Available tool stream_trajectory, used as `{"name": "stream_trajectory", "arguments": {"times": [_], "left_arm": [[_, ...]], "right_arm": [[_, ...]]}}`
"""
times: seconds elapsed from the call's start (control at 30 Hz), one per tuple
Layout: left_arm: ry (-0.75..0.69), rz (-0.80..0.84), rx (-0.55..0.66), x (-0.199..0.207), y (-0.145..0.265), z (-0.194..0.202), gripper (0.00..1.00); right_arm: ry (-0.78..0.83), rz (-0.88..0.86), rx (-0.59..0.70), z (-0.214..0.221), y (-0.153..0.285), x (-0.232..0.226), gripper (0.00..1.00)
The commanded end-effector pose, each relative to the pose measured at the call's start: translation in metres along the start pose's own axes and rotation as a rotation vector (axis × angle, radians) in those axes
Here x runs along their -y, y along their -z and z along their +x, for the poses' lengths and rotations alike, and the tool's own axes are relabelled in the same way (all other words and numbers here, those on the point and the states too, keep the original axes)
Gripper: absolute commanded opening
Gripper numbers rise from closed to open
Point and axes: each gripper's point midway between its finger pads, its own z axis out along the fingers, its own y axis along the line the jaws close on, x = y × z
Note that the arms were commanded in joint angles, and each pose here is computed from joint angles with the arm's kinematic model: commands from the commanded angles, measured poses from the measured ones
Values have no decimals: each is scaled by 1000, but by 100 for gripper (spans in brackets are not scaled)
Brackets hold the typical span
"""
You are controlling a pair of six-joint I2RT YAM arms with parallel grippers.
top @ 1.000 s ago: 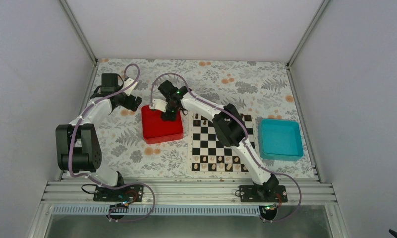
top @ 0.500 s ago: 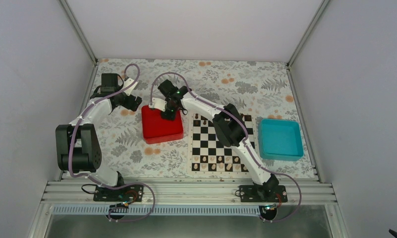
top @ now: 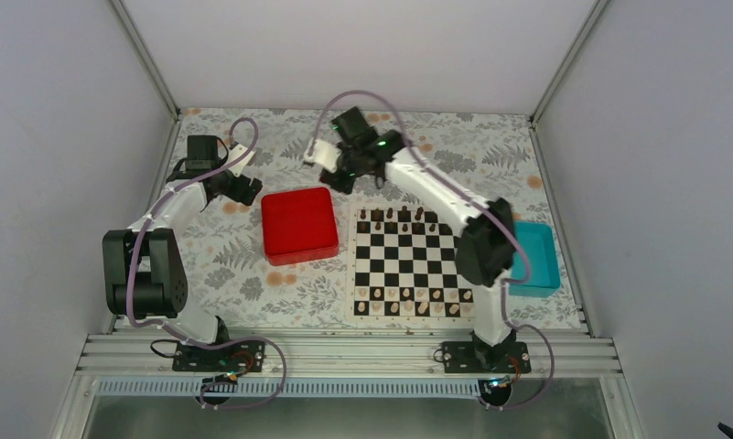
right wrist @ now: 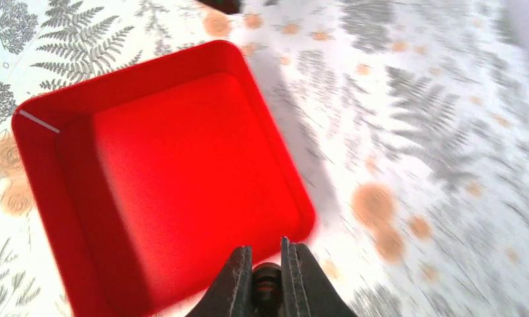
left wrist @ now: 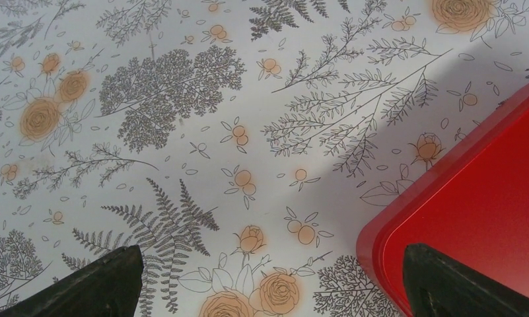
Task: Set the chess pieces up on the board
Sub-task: Pick up the chess piece from the storage box, then place the chess piece on the chessboard.
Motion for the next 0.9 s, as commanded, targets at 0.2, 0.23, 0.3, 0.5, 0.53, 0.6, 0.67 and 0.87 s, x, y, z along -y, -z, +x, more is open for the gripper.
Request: {"name": "stream_trajectory", "arguments": {"times": [0.2, 0.23, 0.3, 0.5, 0.53, 0.6, 0.67, 0.87], "left_arm": [[-16, -10, 41, -3, 11, -9, 97], [-16, -9, 40, -3, 11, -9, 97], [-15, -8, 40, -3, 11, -9, 97], [-15, -4, 38, -3, 9, -8, 97], [-15, -3, 38, -3, 9, -8, 97], [-16, 0, 41, -2, 10, -9, 97], [-16, 0, 43, -2, 11, -9, 97], [-16, -2, 42, -2, 11, -9, 97]], "right_arm": [[-258, 216, 26, 124, 154, 60, 4], [-297, 246, 15, 147, 165, 65, 4], [-350, 272, -8, 182, 176, 62, 4], [-479, 289, -98, 279, 169, 38, 4], [-497, 290, -107, 291, 167, 37, 4], [-526, 285, -127, 311, 159, 35, 4], [-556, 273, -150, 330, 151, 35, 4], [-601, 237, -193, 360, 132, 34, 4]]}}
